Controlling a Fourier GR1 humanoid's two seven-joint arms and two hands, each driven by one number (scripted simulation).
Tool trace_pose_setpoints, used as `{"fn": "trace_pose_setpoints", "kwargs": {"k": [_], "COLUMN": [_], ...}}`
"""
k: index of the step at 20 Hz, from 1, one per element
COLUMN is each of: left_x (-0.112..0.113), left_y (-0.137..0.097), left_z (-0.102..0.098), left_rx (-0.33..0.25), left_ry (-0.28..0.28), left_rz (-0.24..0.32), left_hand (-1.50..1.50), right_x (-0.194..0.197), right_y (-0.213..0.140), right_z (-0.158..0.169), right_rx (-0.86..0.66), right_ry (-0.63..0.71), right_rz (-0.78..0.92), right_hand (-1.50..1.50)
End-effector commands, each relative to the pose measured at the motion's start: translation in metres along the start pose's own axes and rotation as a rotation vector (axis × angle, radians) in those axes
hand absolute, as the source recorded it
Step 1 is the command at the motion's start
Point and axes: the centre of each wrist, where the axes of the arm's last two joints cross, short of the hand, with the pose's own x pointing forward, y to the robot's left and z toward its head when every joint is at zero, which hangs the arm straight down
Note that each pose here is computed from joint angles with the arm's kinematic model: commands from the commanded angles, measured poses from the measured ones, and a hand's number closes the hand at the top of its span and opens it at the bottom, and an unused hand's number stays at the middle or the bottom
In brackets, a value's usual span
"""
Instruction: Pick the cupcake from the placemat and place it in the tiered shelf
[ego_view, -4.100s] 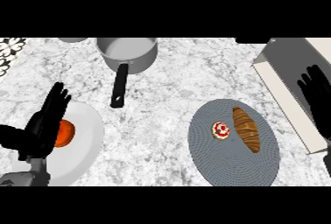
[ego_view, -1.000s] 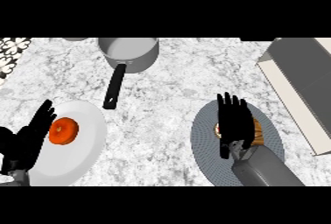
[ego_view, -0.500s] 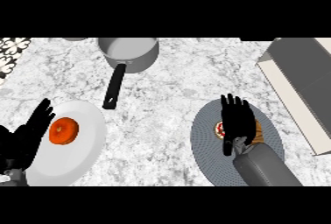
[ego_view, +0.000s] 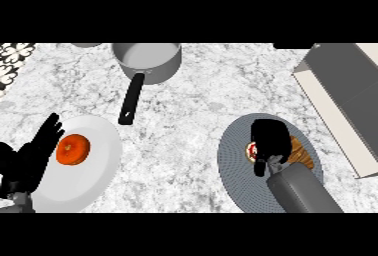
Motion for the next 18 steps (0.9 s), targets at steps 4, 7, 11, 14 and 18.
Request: {"fn": "trace_pose_setpoints", "kwargs": {"k": [4,7,11,14,18], "left_x": [-0.010,0.009,-0.006,-0.004,0.001], "left_y": [0.012,-0.001,0.015,-0.002,0.000], "left_z": [0.005,0.013,0.004,0.002,0.001], "left_rx": [0.005,0.011,0.025,0.004,-0.010], "left_ry": [-0.002,0.003,0.008,-0.001,-0.016], "left_rz": [-0.007,-0.005,-0.013,-0.007,-0.013], "left_hand": [0.00,0.00,0.00,0.00,0.00], "right_x": [-0.010,0.013,-0.016,-0.003,-0.020], "right_y": [0.001,-0.004,-0.035,-0.070,-0.101], "right_z": [-0.011,0.032,0.046,0.004,-0.020], "right_rx": [-0.083,-0.171,-0.258,-0.255,-0.286], "right_ry": [-0.003,-0.034,-0.057,0.325,0.700], "right_rz": [0.069,0.004,-0.003,-0.218,-0.439], "right_hand": [1.50,1.50,1.50,1.50,1.50]}}
